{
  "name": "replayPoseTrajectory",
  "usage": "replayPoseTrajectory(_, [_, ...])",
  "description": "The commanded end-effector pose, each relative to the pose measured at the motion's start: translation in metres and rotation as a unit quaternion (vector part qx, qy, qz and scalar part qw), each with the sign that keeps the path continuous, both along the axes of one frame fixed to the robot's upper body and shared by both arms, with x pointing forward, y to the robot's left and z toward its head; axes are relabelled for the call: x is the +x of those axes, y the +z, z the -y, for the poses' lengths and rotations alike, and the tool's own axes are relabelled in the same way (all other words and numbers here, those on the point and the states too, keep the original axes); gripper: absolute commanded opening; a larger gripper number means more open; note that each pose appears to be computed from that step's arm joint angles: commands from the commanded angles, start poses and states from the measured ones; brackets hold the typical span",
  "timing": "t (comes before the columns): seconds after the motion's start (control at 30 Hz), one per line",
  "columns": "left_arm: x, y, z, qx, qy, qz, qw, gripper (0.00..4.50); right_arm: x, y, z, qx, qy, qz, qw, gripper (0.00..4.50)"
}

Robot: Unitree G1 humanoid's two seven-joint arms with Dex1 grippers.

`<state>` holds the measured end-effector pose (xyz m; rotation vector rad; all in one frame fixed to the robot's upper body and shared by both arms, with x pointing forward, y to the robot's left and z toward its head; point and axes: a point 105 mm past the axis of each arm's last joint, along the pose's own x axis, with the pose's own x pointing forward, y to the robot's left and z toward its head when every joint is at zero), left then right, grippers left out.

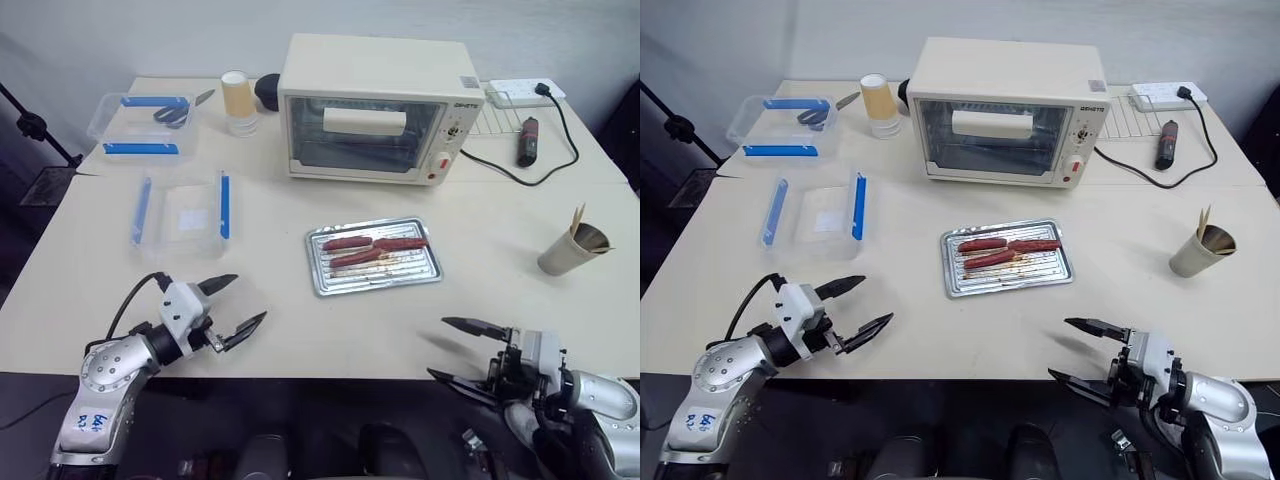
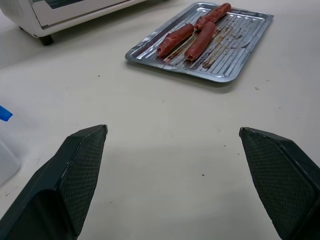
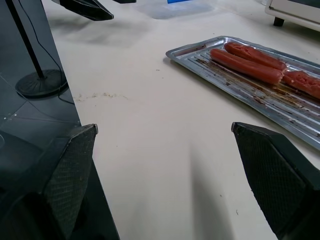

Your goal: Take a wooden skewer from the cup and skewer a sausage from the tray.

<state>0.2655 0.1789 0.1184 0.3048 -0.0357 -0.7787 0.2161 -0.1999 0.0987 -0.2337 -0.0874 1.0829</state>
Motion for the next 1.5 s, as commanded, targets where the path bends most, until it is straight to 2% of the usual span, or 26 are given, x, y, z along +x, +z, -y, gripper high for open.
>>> replayPoseTrajectory(0.03, [-0.002, 0.011, 0.005, -0.004, -0.015, 0.017, 1.000, 4.49, 0.003, 0.007, -0.001, 0.002, -0.003, 0.020, 1.000, 4.50])
replayPoseTrajectory(0.17, [-0.013, 0.029, 0.014, -0.053, -0.071, 0.000, 0.996, 4.49, 0.004, 0.021, 0.012, 0.004, -0.034, 0.033, 0.999, 4.50])
replayPoseTrajectory(0.27, [-0.025, 0.045, 0.021, -0.082, -0.130, -0.022, 0.988, 4.49, 0.004, 0.038, 0.044, 0.005, -0.110, 0.049, 0.993, 4.50])
replayPoseTrajectory(0.4, [-0.037, 0.059, 0.034, -0.082, -0.196, -0.038, 0.976, 4.49, -0.003, 0.052, 0.099, -0.019, -0.226, 0.067, 0.972, 4.50])
replayPoseTrajectory(0.53, [-0.035, 0.069, 0.050, -0.098, -0.236, -0.040, 0.966, 4.49, -0.009, 0.062, 0.143, -0.033, -0.313, 0.086, 0.945, 4.50])
replayPoseTrajectory(0.67, [-0.032, 0.074, 0.064, -0.115, -0.269, -0.049, 0.955, 4.49, -0.004, 0.069, 0.156, -0.069, -0.326, 0.103, 0.937, 4.50])
replayPoseTrajectory(0.8, [-0.028, 0.077, 0.072, -0.127, -0.274, -0.040, 0.952, 4.49, 0.014, 0.106, 0.179, -0.116, -0.357, 0.117, 0.920, 4.50])
replayPoseTrajectory(0.97, [-0.026, 0.074, 0.072, -0.128, -0.264, -0.038, 0.955, 4.49, 0.039, 0.134, 0.186, -0.212, -0.344, 0.088, 0.911, 4.50])
replayPoseTrajectory(1.07, [-0.027, 0.071, 0.073, -0.128, -0.264, -0.038, 0.955, 4.49, 0.053, 0.133, 0.187, -0.281, -0.319, 0.047, 0.904, 4.50])
replayPoseTrajectory(1.2, [-0.027, 0.070, 0.073, -0.127, -0.257, -0.036, 0.957, 4.49, 0.071, 0.127, 0.189, -0.312, -0.314, -0.006, 0.897, 4.50])
replayPoseTrajectory(1.3, [-0.027, 0.070, 0.070, -0.126, -0.246, -0.033, 0.961, 4.49, 0.081, 0.126, 0.192, -0.354, -0.313, -0.009, 0.881, 4.50])
replayPoseTrajectory(1.47, [-0.030, 0.067, 0.069, -0.127, -0.237, -0.033, 0.963, 4.49, 0.089, 0.123, 0.196, -0.379, -0.314, -0.023, 0.870, 4.50])
replayPoseTrajectory(1.5, [-0.030, 0.067, 0.069, -0.127, -0.236, -0.033, 0.963, 4.50, 0.090, 0.123, 0.197, -0.379, -0.313, -0.027, 0.870, 4.31])
